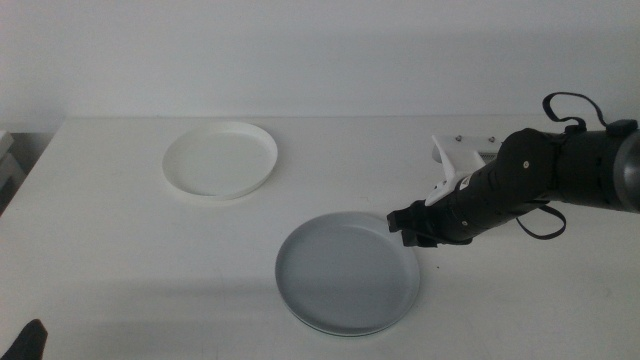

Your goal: Stack the three bowls on top of each other.

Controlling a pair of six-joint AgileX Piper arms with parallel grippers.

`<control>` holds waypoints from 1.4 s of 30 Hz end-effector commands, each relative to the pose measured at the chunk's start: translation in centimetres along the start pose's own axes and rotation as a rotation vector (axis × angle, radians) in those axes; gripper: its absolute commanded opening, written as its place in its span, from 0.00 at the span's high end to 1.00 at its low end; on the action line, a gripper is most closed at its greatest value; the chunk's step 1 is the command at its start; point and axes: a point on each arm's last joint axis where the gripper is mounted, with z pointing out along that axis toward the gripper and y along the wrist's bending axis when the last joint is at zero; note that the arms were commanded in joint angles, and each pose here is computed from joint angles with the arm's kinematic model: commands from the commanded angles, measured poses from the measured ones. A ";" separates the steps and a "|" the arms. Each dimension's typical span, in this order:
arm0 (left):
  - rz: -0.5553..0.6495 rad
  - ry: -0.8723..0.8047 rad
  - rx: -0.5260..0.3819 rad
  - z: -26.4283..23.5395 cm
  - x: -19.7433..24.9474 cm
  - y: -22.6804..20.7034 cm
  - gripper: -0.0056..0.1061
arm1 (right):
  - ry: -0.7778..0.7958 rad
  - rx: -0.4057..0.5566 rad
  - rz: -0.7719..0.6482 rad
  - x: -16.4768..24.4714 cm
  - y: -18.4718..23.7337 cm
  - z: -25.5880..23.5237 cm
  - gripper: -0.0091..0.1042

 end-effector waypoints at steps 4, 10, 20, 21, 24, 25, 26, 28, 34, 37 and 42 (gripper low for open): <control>-0.020 -0.078 0.015 -0.1 -0.5 -0.1 0.14 | -0.150 -0.050 -0.051 -2.0 1.6 -5.6 0.45; -0.020 -0.078 0.015 -0.1 -0.5 -0.1 0.14 | -0.233 -0.094 -0.156 -1.5 2.8 -12.8 0.31; -0.020 -0.078 0.015 -0.1 -0.5 -0.1 0.14 | -0.568 -0.131 -0.317 2.5 3.7 -27.3 0.31; -0.020 -0.078 0.015 -0.1 -0.5 -0.1 0.14 | -0.603 -0.134 -0.328 3.2 3.7 -28.7 0.30; -0.020 -0.078 0.015 -0.1 -0.5 -0.1 0.14 | -0.681 -0.126 -0.364 5.5 3.4 -32.0 0.27; -0.020 -0.078 0.015 -0.1 -0.5 -0.1 0.14 | -0.702 -0.130 -0.370 6.2 3.3 -32.7 0.25; -0.020 -0.078 0.015 -0.1 -0.5 -0.1 0.14 | -0.716 -0.135 -0.373 6.8 3.2 -33.3 0.24; -0.020 -0.078 0.015 -0.1 -0.5 -0.1 0.14 | -0.738 -0.141 -0.378 7.9 3.0 -34.2 0.21; -0.020 -0.078 0.015 -0.1 -0.5 -0.1 0.14 | -0.787 -0.147 -0.391 10.4 2.5 -35.5 0.19; -0.020 -0.078 0.015 -0.1 -0.5 -0.1 0.14 | -0.751 -0.162 -0.380 10.9 2.4 -35.1 0.19; -0.020 -0.078 0.015 -0.1 -0.5 -0.1 0.14 | -0.732 -0.165 -0.379 11.0 2.5 -35.0 0.19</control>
